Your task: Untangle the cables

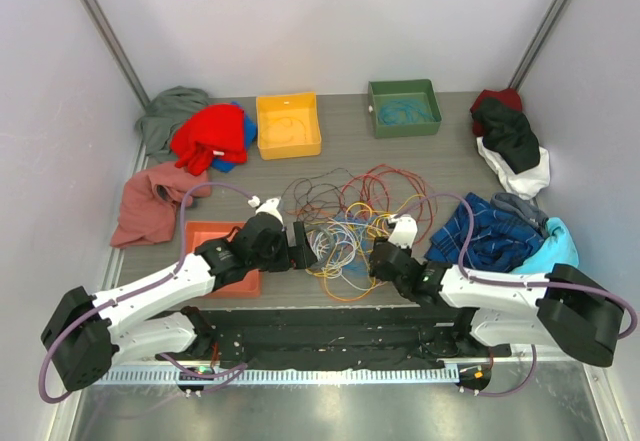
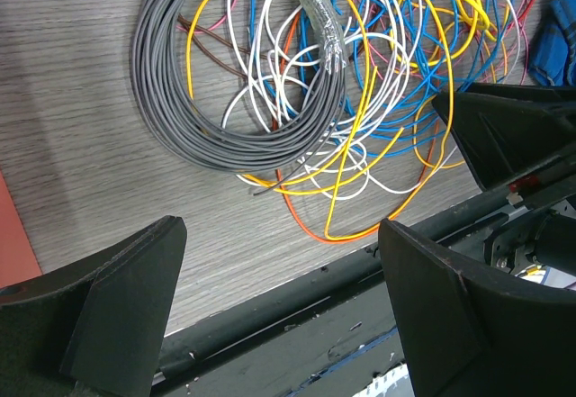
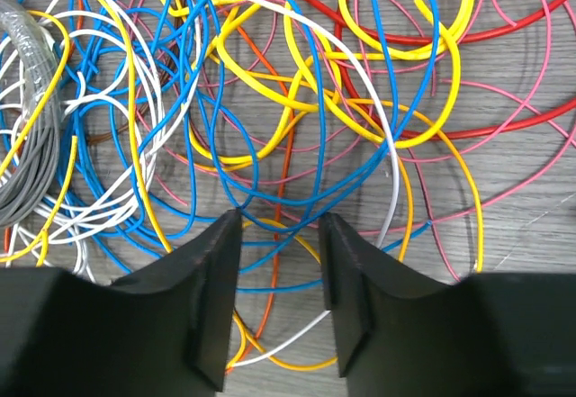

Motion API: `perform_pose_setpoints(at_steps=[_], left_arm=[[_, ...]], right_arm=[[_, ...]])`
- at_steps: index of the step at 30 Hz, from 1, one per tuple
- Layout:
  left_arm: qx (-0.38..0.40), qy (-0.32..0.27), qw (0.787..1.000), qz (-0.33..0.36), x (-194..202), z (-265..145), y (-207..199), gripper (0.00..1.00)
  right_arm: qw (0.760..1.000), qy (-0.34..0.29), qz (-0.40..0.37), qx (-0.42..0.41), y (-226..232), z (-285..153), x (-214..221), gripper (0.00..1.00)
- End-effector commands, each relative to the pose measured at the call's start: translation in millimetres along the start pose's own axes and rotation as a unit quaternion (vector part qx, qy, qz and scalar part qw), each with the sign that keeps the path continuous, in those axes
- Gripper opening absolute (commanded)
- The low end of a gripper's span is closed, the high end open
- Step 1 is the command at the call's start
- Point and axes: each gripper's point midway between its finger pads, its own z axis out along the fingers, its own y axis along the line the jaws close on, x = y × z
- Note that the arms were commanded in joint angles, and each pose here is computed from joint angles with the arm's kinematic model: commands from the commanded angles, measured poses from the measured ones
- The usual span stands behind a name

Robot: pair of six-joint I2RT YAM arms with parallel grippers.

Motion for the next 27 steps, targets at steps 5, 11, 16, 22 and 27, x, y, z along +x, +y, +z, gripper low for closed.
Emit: perform_pose_setpoints(at_steps=[5, 11, 16, 22, 27], left_arm=[[0.019, -0.019, 1.000, -0.008, -8, -2, -8, 0.93], [0.020, -0.018, 1.000, -0.007, -9, -2, -9, 0.93], [0.023, -0.022, 0.999, -0.007, -10, -3, -10, 0.93], [0.027, -0.026, 0.999, -0.007, -12, -6, -11, 0.93], [0.033, -0.037, 0.999, -0.009, -15, -13, -13, 0.93]], right_arm=[[0.998, -0.055, 0.021, 0.005, 9, 3, -29, 0.25], [0.994, -0.103, 0.030, -0.012, 14, -20, -68, 0.01], [0.979, -0.190, 0.041, -0.069, 39, -84, -159, 0.01], [0.956, -0.271, 0.010, -0.109, 66, -164, -266, 0.01], [0.931, -0.325, 0.006, -0.166, 95, -228, -338, 0.01]])
